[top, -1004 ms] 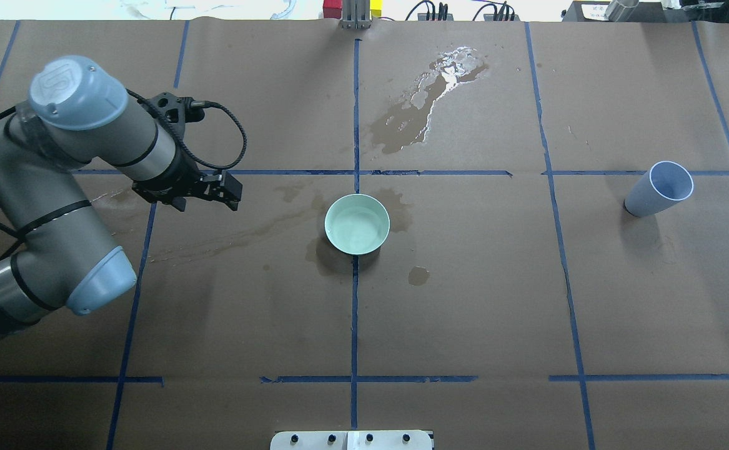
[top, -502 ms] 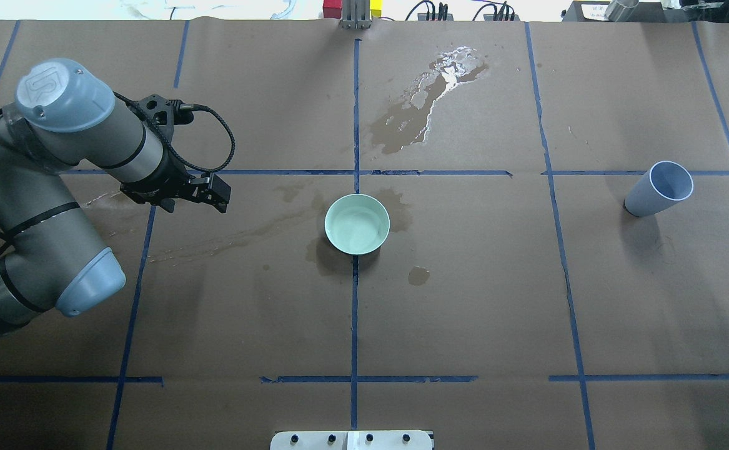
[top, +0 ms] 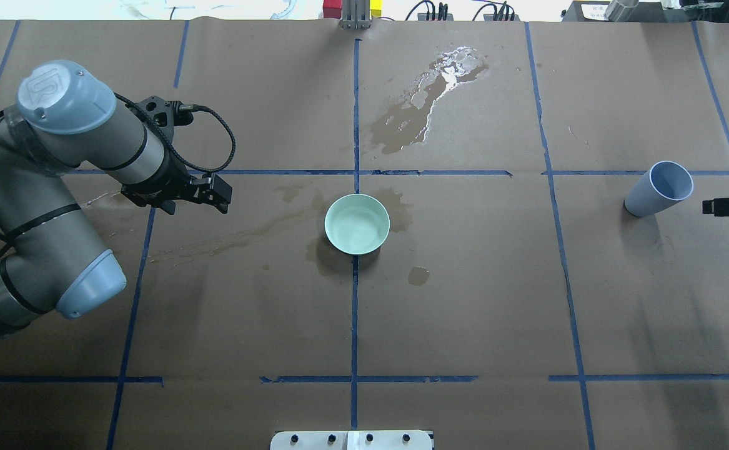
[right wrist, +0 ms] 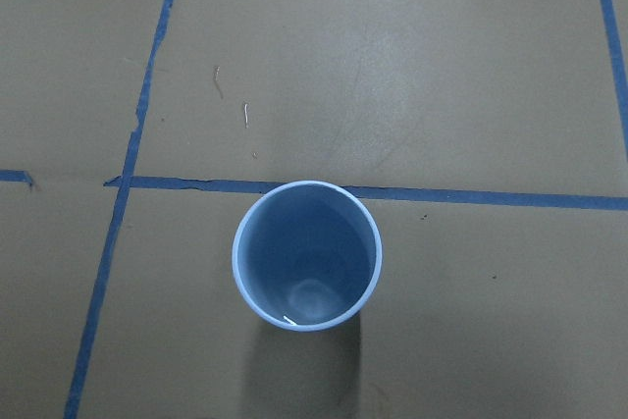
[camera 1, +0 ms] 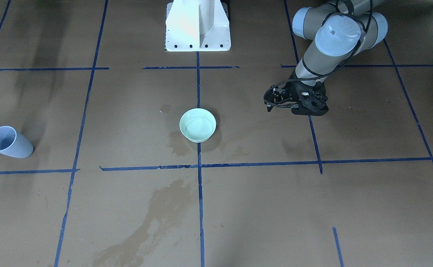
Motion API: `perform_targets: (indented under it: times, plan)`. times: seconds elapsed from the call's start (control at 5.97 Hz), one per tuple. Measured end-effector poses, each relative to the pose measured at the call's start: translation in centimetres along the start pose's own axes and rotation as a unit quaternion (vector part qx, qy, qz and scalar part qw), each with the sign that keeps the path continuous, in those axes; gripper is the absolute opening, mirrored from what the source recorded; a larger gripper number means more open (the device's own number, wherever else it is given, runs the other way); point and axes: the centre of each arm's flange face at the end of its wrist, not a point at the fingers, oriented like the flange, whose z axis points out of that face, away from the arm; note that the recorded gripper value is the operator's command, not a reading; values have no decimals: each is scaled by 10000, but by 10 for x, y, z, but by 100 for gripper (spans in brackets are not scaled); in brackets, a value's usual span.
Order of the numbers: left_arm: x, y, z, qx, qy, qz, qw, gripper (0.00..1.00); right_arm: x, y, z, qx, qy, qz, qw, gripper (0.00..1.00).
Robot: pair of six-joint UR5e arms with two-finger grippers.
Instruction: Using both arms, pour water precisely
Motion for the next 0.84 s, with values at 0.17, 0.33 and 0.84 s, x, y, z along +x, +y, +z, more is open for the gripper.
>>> perform_targets:
  times: [0.17,0.33,0.84]
  plan:
    - [0,0,0,0,-2,-17,10000,100,-6,20,10,287,2,-39,9996,100]
    - [0,0,0,2,-1,-19,10000,100,-14,37,25,634,-4,-72,9980,100]
    - [0,0,0,8,2,-19,10000,100,-31,89,79,1777,271,-115,9837,100]
